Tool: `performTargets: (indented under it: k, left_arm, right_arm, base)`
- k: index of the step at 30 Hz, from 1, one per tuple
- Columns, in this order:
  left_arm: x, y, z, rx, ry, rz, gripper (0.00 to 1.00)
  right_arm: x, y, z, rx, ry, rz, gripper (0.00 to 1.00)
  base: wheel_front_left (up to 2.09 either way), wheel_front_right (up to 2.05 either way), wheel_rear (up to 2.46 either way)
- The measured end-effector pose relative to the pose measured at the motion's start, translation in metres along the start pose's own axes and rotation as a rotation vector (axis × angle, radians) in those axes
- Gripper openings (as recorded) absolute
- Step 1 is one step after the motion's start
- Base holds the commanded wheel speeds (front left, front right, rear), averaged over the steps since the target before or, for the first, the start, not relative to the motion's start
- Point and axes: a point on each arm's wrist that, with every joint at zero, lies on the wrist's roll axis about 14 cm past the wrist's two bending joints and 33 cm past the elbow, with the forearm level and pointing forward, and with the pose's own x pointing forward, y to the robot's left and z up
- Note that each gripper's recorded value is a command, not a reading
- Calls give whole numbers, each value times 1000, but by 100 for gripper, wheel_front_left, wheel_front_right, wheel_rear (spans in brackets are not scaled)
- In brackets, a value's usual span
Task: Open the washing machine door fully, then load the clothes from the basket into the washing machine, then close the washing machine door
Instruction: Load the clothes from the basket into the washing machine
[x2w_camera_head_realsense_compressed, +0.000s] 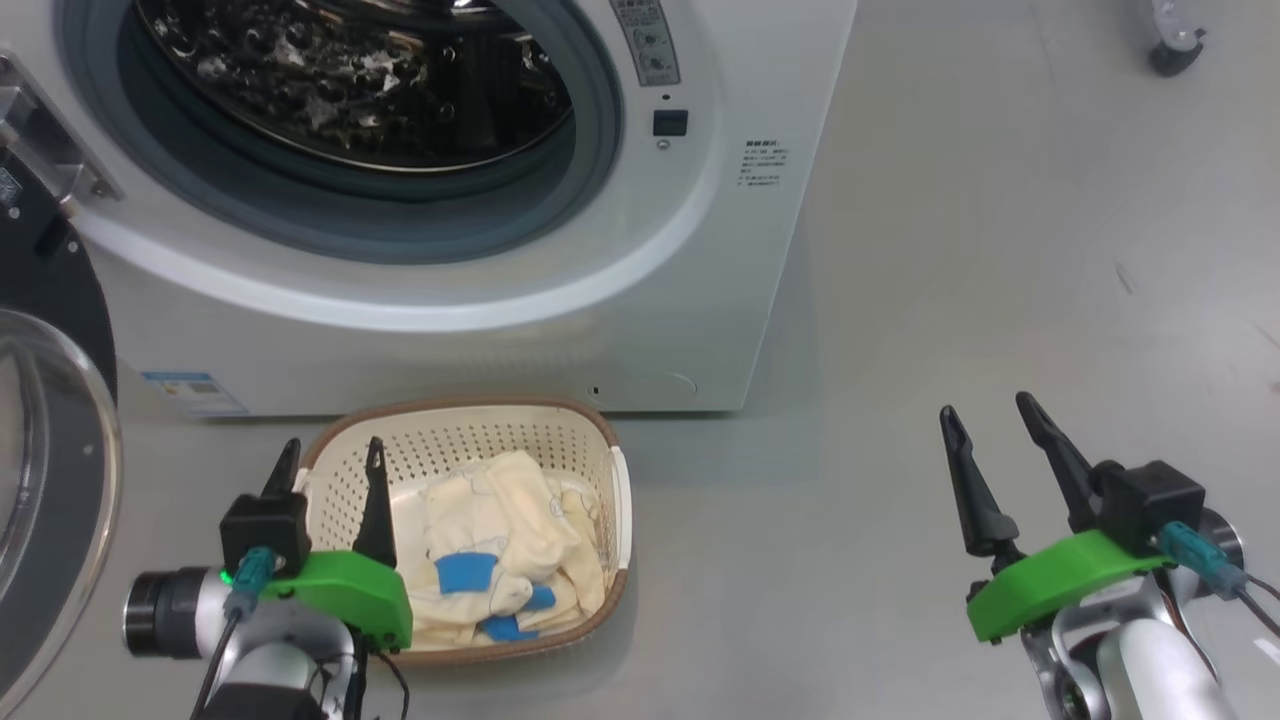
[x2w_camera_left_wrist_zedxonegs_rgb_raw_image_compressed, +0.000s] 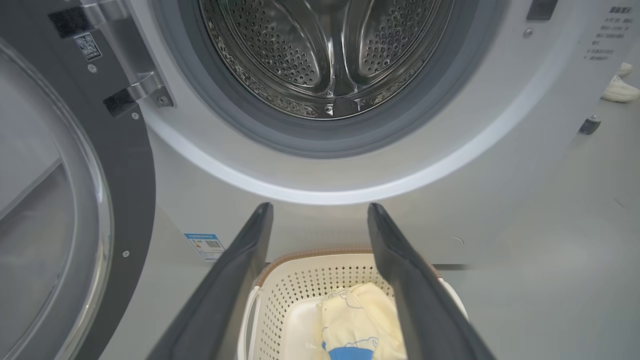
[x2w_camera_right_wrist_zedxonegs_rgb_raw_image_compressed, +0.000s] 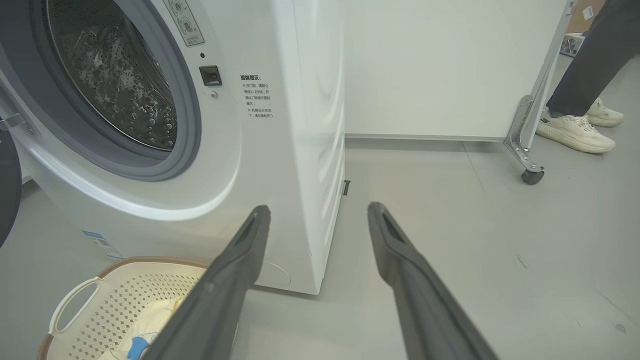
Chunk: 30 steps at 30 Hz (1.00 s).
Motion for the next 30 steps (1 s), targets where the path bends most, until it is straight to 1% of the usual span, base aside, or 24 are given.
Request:
performTargets:
  k: [9, 11, 16, 26, 30]
  left_arm:
    - [50, -11, -50, -20, 154, -60, 100]
    - [62, -13, -66, -43, 206, -75, 100]
    - [84, -18, -110, -52, 321, -121, 100]
    - [118, -32, -186, -130, 511, -202, 100]
    - [124, -38, -217, -166, 586, -219, 100]
  right_arm:
    - [38, 0, -14, 14, 14, 14, 100]
    - [48, -1, -19, 18, 24, 16, 100]
    - [69, -2, -35, 24, 40, 25, 100]
    - [91, -18, -75, 33, 109, -4, 100]
    - [98, -23, -92, 27, 138, -9, 100]
  base:
    - [0, 0, 0]
    - [0, 0, 0]
    - [0, 0, 0]
    - [0, 0, 0]
    - [0, 0, 0]
